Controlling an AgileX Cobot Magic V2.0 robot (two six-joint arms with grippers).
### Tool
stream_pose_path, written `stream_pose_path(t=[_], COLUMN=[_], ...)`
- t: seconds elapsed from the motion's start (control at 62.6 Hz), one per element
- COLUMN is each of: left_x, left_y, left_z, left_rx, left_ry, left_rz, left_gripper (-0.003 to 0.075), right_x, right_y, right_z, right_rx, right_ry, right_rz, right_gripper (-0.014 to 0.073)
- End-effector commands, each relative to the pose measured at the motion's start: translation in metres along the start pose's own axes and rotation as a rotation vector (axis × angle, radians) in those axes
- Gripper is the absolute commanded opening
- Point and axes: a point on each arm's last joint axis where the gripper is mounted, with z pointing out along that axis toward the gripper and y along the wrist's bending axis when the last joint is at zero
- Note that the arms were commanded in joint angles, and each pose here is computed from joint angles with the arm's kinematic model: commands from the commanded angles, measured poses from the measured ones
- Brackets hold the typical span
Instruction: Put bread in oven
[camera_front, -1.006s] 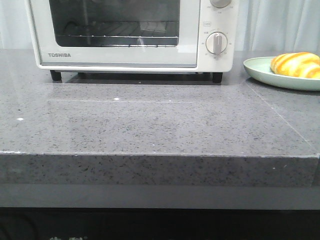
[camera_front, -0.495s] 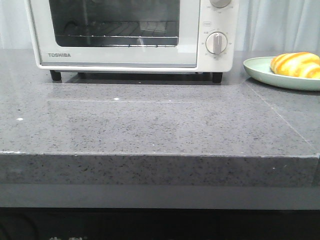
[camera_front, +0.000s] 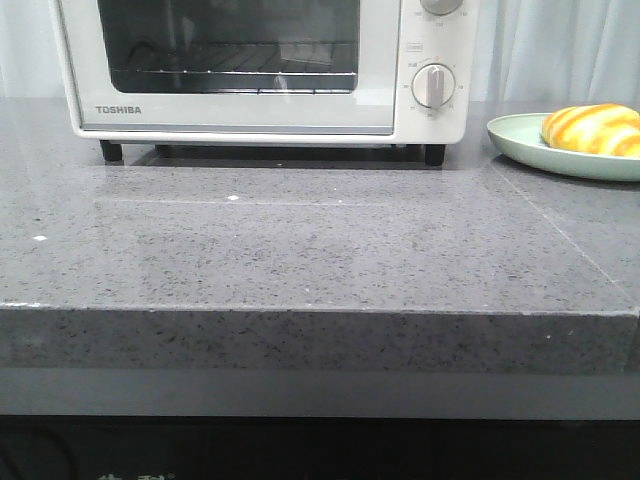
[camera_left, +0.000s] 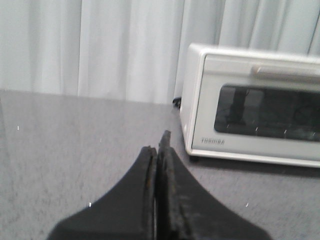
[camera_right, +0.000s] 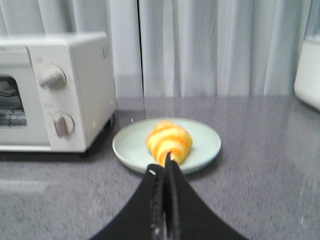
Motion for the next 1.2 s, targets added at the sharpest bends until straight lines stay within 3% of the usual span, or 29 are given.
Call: stream_pose_path(t=[0.0,0.192,0.351,0.591,1.006,1.101,1.181], left_x=[-0.035,-0.084,-0.100,-0.086,-0.078,-0.078,-0.078], left_y=[-0.003,-0.007,-0.009,-0.008,-0.007,-0.007,-0.007], left_z=[-0.003,0.004,0.023,0.052,0.072,0.072,0.073], left_rx=[0.008,0.013,0.010,0.002,-0.004,-0.004,-0.003], left_ry=[-0.048,0.053,0.222,0.388,0.462,0.461,0.457], left_rz=[-0.012,-0.010,-0.009,-0.014,-0.015,-0.015,-0.011], left_gripper=[-0.0018,-0.0018,-0.0018,-0.0018,-0.0018,-0.0018,-0.0018], right_x=[-0.036,-0.081,-0.097,-0.083,-0.060,-0.058,-0.058], right_y=[0.003,0.007,0.009,0.007,0.004,0.004,0.004], right_z=[-0.003,0.008,0.027,0.059,0.094,0.097,0.097], right_rx=[0.000,-0.007,-0.009,-0.003,0.008,0.010,0.010], right_ry=[-0.074,0.005,0.126,0.328,0.514,0.524,0.524], right_rz=[-0.026,-0.030,-0.029,-0.023,-0.018,-0.019,-0.020], right_gripper=[-0.0068,-0.0068,-0.0068,-0.0068,-0.0059,0.0059,0.0245])
